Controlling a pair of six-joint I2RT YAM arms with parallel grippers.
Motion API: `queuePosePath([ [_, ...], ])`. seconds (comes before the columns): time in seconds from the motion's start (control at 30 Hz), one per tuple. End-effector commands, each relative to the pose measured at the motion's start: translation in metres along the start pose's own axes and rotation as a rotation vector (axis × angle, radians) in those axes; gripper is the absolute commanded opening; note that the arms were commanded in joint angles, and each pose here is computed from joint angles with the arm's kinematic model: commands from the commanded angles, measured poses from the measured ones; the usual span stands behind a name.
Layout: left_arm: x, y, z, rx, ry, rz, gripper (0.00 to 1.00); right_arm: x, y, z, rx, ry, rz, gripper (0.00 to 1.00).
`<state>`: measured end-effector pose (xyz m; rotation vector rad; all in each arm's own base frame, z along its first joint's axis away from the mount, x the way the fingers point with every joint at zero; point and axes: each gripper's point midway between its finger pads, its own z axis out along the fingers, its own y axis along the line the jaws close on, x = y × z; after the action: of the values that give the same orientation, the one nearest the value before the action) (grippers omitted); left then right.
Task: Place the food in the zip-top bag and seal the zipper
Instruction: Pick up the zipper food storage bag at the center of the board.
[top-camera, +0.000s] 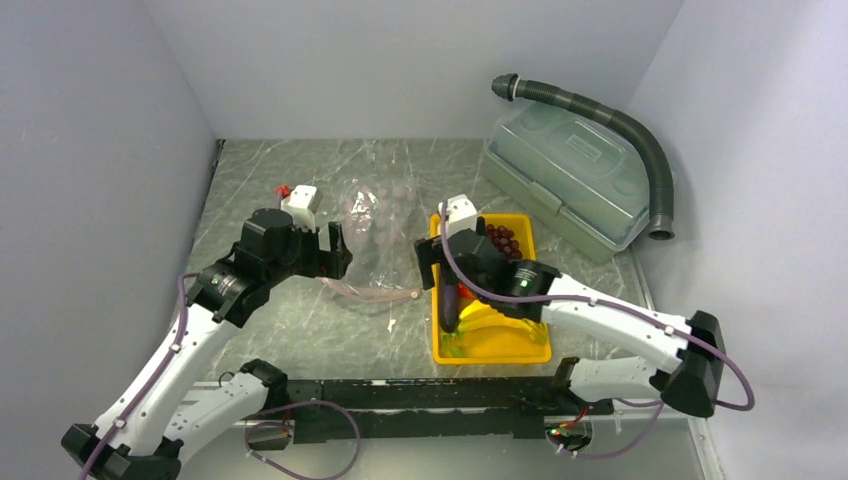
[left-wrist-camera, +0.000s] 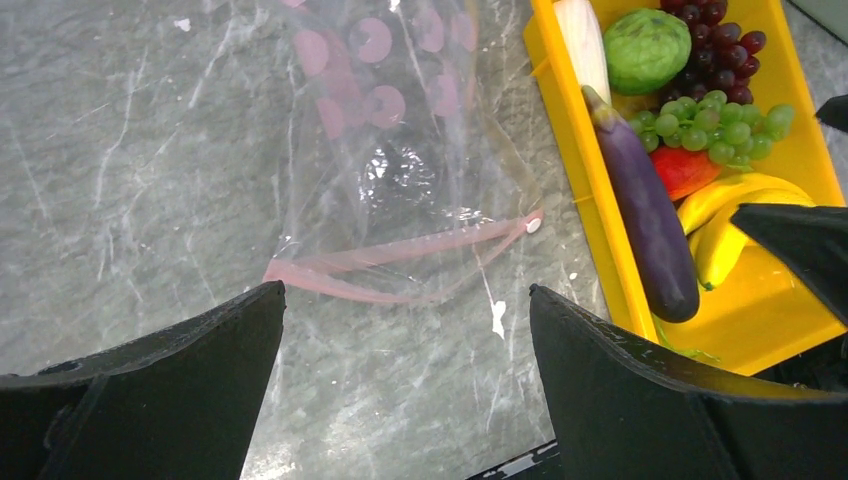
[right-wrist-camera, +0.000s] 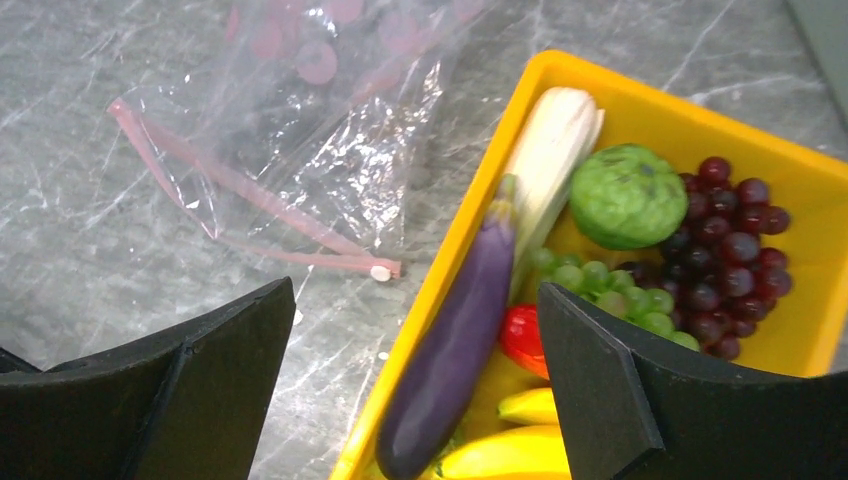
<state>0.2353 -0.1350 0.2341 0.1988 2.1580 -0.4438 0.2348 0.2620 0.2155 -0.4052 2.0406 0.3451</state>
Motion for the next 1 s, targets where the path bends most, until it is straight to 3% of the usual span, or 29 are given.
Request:
queuePosePath([
  [0.0,-0.012,0.01,-0.013,-0.059,-0.052,-0.001,0.98,-0.019,0.029,0.012,-0.075,-0.038,0.096,0.95],
  [0.5,-0.011,0.026,-0.029,-0.123,-0.135,-0.007,0.97,-0.011,0.067,0.07,-0.068,0.019,0.185,0.84],
  [0.97,-0.013,0.028,-0.038,-0.131,-0.168,-0.008,0.97,0.01,0.105,0.123,-0.066,0.122,0.257,0.82],
])
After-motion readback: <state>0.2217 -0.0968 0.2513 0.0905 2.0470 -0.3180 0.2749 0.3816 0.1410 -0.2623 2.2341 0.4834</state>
